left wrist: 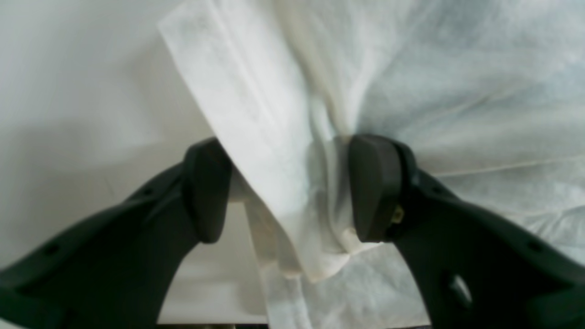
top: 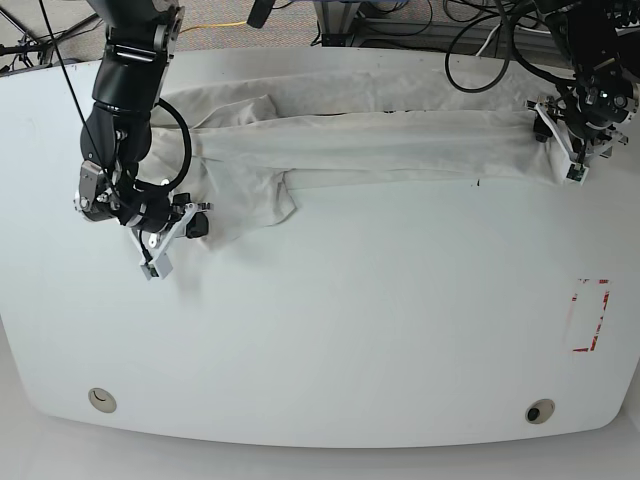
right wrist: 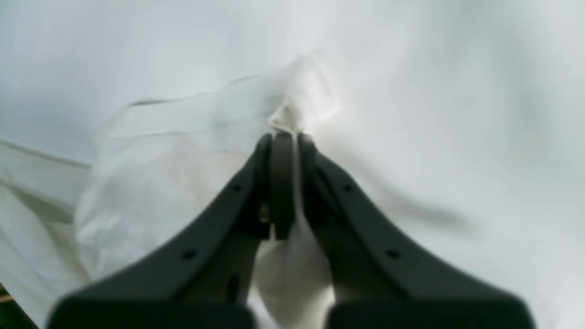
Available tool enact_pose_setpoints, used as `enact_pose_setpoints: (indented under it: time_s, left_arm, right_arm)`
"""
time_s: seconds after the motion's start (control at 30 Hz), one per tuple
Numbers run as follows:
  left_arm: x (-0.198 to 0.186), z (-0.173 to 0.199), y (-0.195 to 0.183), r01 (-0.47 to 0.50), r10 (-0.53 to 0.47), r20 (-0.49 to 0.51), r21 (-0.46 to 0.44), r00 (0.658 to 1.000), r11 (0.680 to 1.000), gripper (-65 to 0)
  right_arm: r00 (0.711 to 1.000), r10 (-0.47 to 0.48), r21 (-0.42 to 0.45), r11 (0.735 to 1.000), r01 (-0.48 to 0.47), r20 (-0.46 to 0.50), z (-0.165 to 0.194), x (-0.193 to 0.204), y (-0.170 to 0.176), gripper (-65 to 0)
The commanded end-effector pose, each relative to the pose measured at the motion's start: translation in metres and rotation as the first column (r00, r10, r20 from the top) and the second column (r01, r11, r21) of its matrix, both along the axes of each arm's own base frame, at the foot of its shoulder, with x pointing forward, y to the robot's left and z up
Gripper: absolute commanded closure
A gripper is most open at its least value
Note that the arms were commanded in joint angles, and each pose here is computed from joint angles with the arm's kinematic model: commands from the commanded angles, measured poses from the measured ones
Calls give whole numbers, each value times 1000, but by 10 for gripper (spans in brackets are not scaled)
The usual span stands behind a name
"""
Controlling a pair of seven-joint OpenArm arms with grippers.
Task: Fold the T-shirt properly
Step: 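Release the right gripper and regrasp the folded edge near the sleeve, then pull the folded edge with the right gripper to tuck the sleeve flat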
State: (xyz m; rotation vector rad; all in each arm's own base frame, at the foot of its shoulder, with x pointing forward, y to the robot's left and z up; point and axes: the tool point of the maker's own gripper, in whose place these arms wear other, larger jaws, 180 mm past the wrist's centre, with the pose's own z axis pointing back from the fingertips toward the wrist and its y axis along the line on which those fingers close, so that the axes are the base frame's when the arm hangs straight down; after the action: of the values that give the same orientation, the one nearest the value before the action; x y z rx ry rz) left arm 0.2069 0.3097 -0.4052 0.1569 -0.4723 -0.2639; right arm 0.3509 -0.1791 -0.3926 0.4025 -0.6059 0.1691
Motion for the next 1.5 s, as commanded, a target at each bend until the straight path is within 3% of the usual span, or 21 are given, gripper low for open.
enact_pose_setpoints:
  time_s: [0.0, 0.2, 0.63, 0.83, 1.17, 1.23, 1.33, 1.4, 1.47]
  left_arm:
    - [-1, 2, 6, 1, -1, -10, 26, 1000, 1000, -383]
    - [-3, -2, 6, -3, 4, -22, 19, 1000, 1000, -383]
    - [-9, -8, 21, -8, 10, -63, 34, 998, 999, -383]
    - [-9, -7, 21, -8, 10, -63, 36, 998, 999, -383]
    - [-9, -8, 21, -8, 10, -64, 35, 998, 999, -383]
    - [-9, -7, 21, -8, 10, -63, 36, 998, 999, -383]
    - [-9, -7, 21, -7, 9, -61, 37, 998, 999, -383]
    - [-9, -7, 21, -7, 9, -61, 37, 998, 999, -383]
    - [-8, -7, 21, -7, 9, -60, 37, 998, 999, -383]
  right_arm:
    - [990, 44, -22, 999, -41, 137, 36, 18, -2, 0]
    - [968, 24, -57, 998, -10, 251, 63, 4, -19, 0]
    - [984, -42, -221, 972, 80, 172, 68, -66, -65, 0]
    - [983, -76, -185, 977, 106, 165, 67, -96, -71, 0]
    - [990, -104, -201, 972, 121, 91, 50, -126, -82, -5]
    - [992, -104, -196, 974, 117, 74, 45, -129, -82, -48]
    - [992, -113, -196, 973, 123, 60, 41, -133, -84, -225]
    - [989, -141, -236, 961, 147, 43, 38, -141, -94, -398]
    - [982, -175, -272, 944, 187, 70, 44, -142, -108, -504]
